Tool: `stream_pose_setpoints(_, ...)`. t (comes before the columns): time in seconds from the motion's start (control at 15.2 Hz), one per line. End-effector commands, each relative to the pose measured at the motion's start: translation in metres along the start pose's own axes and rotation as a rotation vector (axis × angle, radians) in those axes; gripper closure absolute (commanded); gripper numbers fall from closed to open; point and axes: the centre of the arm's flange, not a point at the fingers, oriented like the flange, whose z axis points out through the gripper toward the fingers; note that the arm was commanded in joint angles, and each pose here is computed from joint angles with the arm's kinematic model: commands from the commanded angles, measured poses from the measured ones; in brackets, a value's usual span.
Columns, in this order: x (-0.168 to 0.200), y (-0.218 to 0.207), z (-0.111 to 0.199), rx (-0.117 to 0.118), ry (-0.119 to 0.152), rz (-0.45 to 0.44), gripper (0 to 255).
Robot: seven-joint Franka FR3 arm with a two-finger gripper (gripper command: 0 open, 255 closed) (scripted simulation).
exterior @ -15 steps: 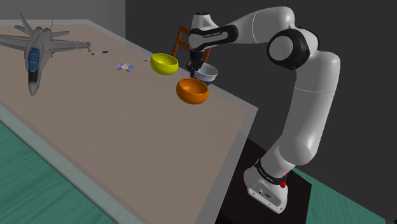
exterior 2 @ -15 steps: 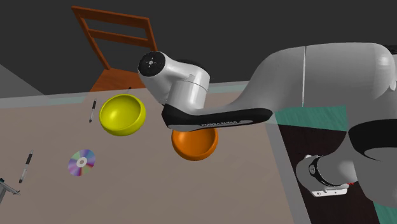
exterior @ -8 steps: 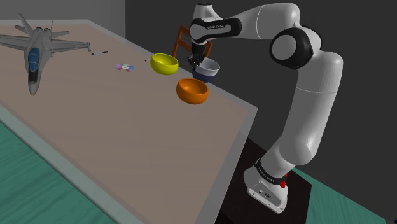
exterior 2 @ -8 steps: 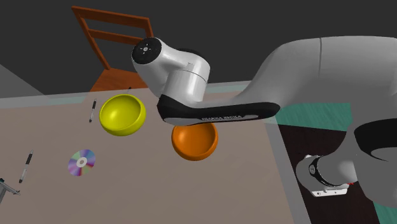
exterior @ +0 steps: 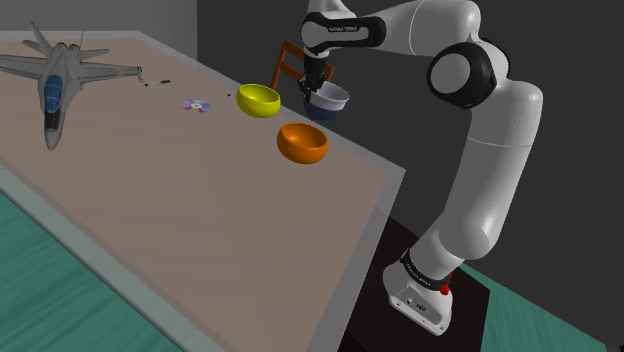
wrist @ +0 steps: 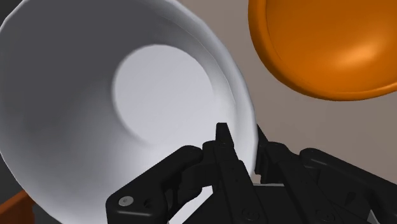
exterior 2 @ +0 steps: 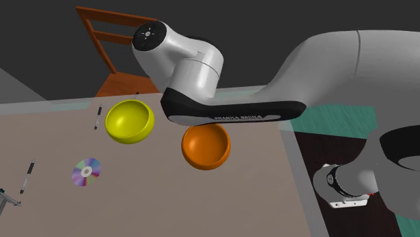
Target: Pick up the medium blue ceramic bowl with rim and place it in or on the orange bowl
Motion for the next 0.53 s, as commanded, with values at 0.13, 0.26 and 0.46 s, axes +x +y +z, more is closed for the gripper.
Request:
stream_pose_setpoints(0.13,0.0,0.005,-0.022,0.0,0.001,0.0,255)
stream_pose_setpoints(0.26,0.0,0.007,-0.033,0.0,0.001,0.0,255)
stream_pose_setpoints(0.46,0.0,0.01,-0.048,0.0,0.001,0.0,255)
